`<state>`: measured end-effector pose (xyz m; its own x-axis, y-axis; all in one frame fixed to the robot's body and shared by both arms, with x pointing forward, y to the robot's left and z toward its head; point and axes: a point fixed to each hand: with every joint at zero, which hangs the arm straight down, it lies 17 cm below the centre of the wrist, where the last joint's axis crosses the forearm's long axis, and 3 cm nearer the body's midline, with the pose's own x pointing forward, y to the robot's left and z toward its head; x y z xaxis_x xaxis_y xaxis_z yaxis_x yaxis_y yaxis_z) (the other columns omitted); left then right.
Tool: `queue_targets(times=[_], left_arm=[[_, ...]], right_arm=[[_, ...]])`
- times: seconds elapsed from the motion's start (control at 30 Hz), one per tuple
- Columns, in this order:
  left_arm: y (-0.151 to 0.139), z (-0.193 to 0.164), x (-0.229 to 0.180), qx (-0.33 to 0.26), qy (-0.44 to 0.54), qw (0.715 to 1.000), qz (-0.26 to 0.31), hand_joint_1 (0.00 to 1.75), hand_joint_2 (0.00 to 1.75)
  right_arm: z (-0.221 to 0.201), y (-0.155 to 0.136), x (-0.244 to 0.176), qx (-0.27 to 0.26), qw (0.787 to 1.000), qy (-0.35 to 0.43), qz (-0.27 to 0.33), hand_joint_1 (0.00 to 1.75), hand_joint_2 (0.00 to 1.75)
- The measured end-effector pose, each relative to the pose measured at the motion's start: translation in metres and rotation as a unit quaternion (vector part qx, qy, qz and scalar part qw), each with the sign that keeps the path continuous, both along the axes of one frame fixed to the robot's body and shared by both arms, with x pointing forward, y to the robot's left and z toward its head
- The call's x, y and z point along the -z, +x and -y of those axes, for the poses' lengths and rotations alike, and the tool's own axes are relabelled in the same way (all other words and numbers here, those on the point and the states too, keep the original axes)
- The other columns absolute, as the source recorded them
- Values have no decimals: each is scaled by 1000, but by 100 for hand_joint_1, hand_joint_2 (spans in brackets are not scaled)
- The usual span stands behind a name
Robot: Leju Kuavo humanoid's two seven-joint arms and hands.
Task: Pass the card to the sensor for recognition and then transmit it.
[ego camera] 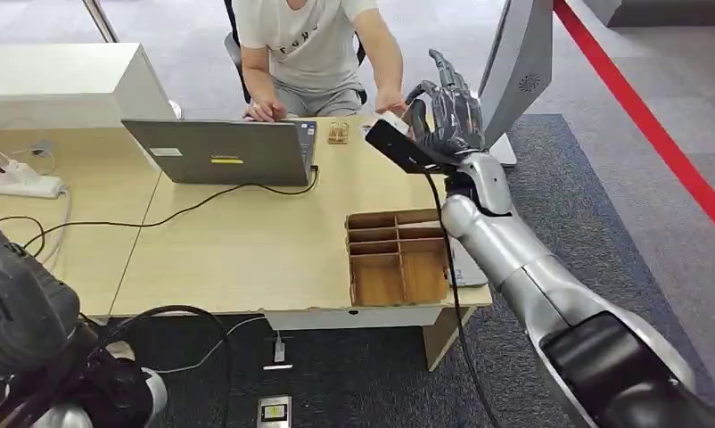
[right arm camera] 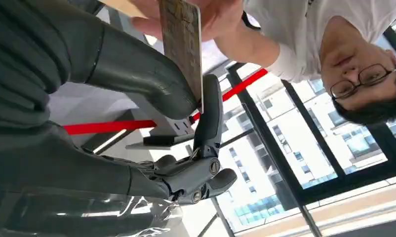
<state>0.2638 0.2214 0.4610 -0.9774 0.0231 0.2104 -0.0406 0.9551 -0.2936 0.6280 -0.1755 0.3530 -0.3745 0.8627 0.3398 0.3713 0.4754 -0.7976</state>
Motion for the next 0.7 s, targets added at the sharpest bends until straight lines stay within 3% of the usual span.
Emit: queue_targets(times=[0.3, 0.7], left_arm=[[0, 1, 0, 2, -3, 1000, -2, 0, 175], [0, 2, 2, 0, -3, 1000, -4, 0, 175]], right_arm=[[19, 19, 12, 59, 998, -14, -33, 175, 175], [25, 23, 39, 76, 995, -26, -65, 175, 175]])
